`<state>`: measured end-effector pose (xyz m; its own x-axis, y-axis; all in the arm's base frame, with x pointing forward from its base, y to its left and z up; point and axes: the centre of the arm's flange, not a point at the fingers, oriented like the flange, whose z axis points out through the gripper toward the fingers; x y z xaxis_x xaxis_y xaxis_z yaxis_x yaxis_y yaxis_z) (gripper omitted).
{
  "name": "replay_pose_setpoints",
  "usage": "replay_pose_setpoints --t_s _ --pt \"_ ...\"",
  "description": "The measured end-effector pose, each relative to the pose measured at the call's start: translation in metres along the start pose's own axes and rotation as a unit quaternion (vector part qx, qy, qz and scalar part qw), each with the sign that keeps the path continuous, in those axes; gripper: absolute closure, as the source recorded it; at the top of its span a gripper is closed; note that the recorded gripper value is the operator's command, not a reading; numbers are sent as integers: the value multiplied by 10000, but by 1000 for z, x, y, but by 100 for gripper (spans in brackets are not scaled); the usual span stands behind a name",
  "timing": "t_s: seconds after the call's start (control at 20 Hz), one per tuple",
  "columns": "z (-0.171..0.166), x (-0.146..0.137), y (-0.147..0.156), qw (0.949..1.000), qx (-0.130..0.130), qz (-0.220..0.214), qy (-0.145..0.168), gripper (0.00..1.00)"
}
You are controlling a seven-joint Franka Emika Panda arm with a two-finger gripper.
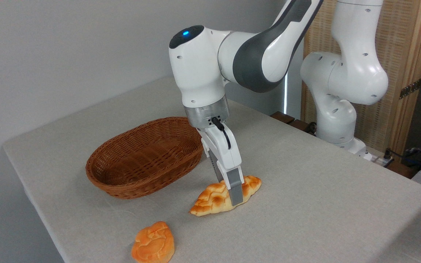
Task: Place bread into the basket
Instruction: 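Lower the gripper onto the croissant's middle and close on it, then lift the croissant and carry it over the wicker basket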
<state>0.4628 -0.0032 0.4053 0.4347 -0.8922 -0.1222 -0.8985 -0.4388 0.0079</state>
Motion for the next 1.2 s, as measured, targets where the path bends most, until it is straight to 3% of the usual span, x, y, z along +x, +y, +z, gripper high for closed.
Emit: replay_pose_setpoints --t_s 0.9,1.2 --pt "-2 0 0 10000 17 -4 10 49" --pt "-33 1 -13 9996 243 -73 153 49"
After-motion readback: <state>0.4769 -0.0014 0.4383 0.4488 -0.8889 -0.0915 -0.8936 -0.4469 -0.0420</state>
